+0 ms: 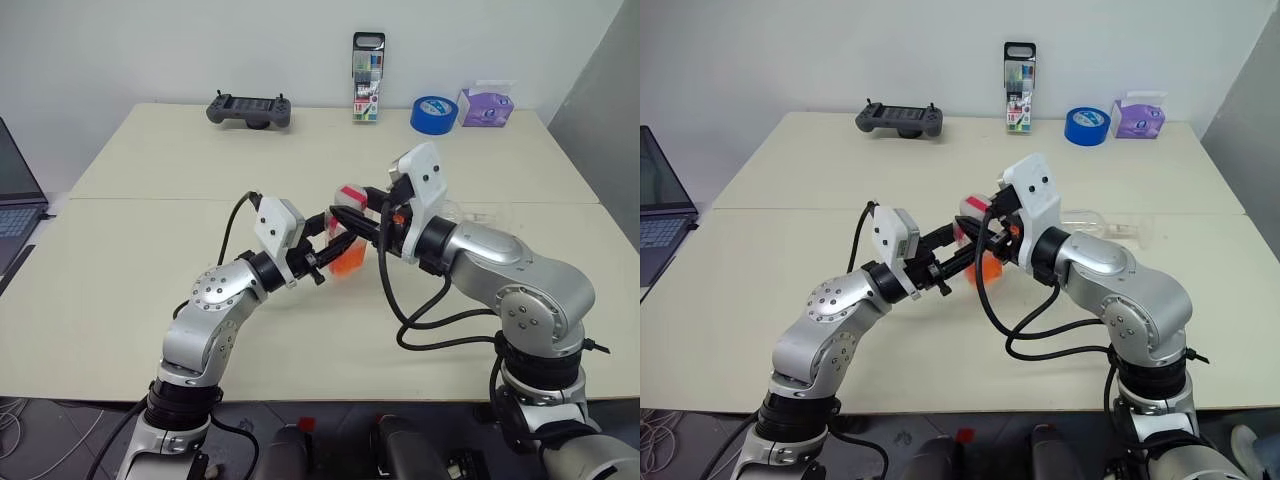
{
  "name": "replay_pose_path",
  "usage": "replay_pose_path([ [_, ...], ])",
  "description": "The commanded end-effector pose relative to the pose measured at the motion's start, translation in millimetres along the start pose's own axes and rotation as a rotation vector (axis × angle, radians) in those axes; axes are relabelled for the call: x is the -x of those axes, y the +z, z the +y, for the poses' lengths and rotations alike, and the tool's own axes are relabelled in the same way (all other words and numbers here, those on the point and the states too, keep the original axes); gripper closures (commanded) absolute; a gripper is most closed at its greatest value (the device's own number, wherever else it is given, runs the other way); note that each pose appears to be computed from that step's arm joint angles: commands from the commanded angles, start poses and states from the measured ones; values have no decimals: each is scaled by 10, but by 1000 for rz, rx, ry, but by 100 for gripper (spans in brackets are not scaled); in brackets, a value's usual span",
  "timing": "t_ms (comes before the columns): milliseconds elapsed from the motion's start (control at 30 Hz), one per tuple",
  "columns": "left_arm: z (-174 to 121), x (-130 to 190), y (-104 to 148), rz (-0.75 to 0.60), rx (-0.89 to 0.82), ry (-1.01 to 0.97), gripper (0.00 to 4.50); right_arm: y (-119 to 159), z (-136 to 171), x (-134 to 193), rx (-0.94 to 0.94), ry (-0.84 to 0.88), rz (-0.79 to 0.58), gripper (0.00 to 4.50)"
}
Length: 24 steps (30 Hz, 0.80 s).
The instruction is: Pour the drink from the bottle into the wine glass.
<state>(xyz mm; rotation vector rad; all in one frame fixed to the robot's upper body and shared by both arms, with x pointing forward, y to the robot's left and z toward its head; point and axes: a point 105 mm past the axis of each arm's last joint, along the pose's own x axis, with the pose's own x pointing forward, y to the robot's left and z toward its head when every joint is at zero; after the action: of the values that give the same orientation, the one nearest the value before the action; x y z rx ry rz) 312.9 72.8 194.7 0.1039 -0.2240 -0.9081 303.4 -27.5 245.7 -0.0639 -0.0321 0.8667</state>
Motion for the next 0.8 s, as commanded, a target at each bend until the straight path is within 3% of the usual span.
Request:
replay_pose_path([
  [33, 13, -8, 11, 0, -20, 10, 274, 336, 157, 63, 83, 52, -125, 238],
  [167, 29, -15, 13, -3, -19, 17, 274, 331, 152, 66, 74, 45, -125, 238],
  [400, 39, -31, 16, -10, -20, 16, 274, 314, 167, 68, 81, 35, -111, 8],
  [800, 44, -54, 30, -19, -34, 19, 274, 199, 29, 44, 77, -45, -38, 7],
])
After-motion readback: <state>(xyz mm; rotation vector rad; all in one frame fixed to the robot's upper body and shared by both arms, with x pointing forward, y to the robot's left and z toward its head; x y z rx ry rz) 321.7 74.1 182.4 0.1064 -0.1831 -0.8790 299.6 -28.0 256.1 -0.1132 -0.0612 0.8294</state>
